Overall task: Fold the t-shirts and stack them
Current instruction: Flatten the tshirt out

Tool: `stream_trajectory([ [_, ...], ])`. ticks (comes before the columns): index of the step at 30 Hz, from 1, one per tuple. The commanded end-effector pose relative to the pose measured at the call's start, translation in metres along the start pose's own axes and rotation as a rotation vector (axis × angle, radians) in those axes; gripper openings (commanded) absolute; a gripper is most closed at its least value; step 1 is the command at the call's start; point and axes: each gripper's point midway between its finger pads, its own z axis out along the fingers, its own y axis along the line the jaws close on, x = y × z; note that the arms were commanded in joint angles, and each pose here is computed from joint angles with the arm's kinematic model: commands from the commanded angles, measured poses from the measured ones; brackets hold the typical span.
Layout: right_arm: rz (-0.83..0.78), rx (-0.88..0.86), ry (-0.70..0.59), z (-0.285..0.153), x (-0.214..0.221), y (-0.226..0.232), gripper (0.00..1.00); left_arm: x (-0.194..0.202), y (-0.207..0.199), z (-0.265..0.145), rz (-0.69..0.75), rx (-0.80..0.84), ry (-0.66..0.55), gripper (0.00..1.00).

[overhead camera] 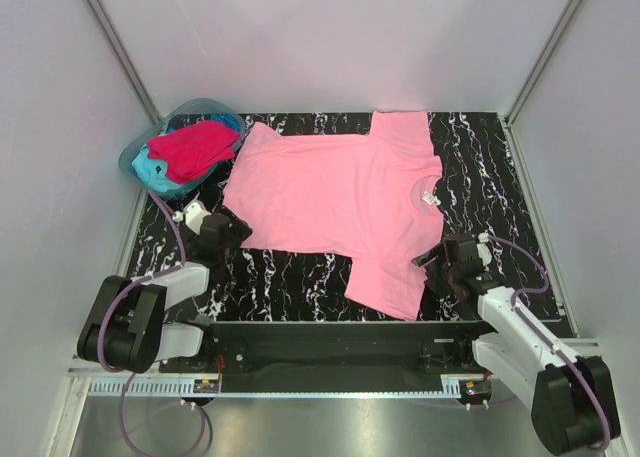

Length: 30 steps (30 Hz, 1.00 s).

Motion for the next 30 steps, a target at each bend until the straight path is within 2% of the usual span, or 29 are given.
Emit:
stream_trajectory([
  [1, 0.017, -0.079, -0.026, -0.002, -0.014, 0.035, 0.72, 0.0, -0.006, 0.0, 0.014, 0.016, 0.024, 0.83],
  [12, 0.011, -0.03, 0.009, 0.01, -0.009, 0.03, 0.71, 0.004, -0.006, -0.001, 0.025, 0.019, 0.044, 0.8],
  [15, 0.019, -0.034, 0.006, 0.01, -0.008, 0.028, 0.53, 0.004, -0.007, -0.001, 0.029, 0.018, 0.051, 0.78],
  [16, 0.024, -0.037, 0.005, 0.009, -0.008, 0.028, 0.38, 0.004, -0.007, -0.001, 0.029, 0.017, 0.054, 0.76],
  [19, 0.029, -0.04, 0.0, 0.008, -0.009, 0.027, 0.2, 0.006, -0.006, -0.001, 0.033, 0.008, 0.064, 0.6],
  [20, 0.031, -0.039, -0.002, 0.007, -0.009, 0.027, 0.12, 0.007, -0.005, -0.001, 0.033, 0.003, 0.069, 0.51],
  [23, 0.031, -0.03, -0.003, 0.008, -0.01, 0.025, 0.01, 0.008, -0.004, -0.001, 0.037, 0.001, 0.076, 0.37],
  [24, 0.029, -0.028, -0.004, 0.008, -0.01, 0.025, 0.0, 0.007, -0.005, -0.002, 0.039, 0.003, 0.073, 0.29],
  [26, 0.031, -0.025, -0.019, 0.007, -0.013, 0.024, 0.0, 0.008, -0.004, -0.002, 0.04, 0.0, 0.075, 0.21],
  [30, 0.033, -0.006, -0.058, 0.001, -0.021, 0.022, 0.0, 0.007, -0.005, -0.003, 0.04, 0.002, 0.077, 0.13],
])
